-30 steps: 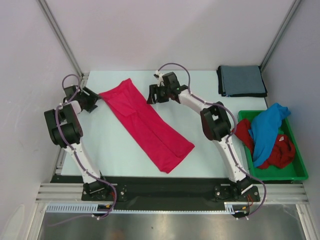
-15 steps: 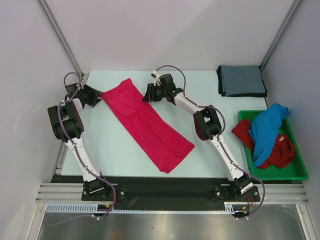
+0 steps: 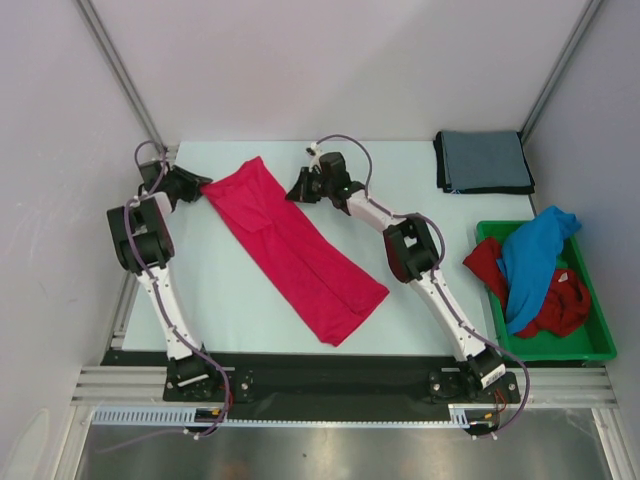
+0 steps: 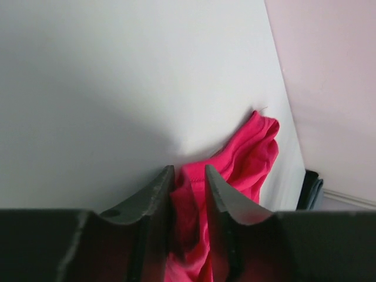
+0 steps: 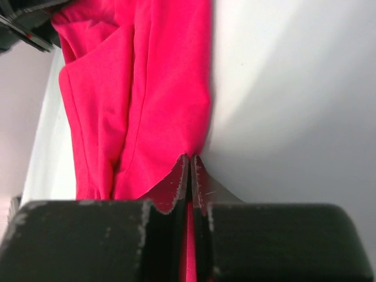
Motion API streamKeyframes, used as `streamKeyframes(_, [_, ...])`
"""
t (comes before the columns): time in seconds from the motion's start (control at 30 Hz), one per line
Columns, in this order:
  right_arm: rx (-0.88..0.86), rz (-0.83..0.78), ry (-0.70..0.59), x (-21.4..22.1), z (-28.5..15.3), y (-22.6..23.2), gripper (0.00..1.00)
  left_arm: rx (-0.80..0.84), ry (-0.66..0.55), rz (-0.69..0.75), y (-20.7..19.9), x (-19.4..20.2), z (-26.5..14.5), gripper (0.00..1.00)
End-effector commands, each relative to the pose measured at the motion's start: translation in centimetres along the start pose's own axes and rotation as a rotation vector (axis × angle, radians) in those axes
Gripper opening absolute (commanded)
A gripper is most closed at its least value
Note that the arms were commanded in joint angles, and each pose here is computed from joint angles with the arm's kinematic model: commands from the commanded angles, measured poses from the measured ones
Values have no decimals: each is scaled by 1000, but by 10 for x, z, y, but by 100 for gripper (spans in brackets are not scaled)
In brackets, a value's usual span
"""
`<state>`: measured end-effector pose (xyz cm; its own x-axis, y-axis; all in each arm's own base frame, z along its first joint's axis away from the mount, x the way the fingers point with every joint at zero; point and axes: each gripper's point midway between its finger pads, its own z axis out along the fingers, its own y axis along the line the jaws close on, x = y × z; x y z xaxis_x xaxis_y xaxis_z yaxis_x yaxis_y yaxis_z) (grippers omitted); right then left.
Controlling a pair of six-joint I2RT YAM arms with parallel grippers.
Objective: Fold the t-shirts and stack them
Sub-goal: Fold the tshirt
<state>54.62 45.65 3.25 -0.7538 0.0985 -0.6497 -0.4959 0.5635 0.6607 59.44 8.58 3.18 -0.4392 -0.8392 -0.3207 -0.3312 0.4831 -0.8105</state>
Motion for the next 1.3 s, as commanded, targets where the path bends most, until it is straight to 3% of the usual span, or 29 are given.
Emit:
streamKeyframes(0.0, [51,47,-116,-26,-3,-15,2,10,31,-16,-7,12,19,32])
streamKeyframes(0.27, [163,40,-261,-62,-45,-34,0,161,3,-64,-57,29,58,17])
streamKeyframes(0.57, [244,150,-346,-58,-103,-67,0,254,0,-26,-129,61,108,18])
streamKeyframes(0.73, [257,158,-395,-63,-129,-67,0,292,-30,-1,-178,105,141,21])
streamKeyframes(0.9, [295,206,-413,-58,-152,-86,0,337,-38,-50,-201,136,156,22])
streamKeyframes(1.13, [282,226,-430,-75,-172,-115,0,352,-120,-41,-222,134,156,20])
streamKeyframes(1.27, [279,260,-406,-79,-176,-130,0,315,-194,-27,-221,108,153,24])
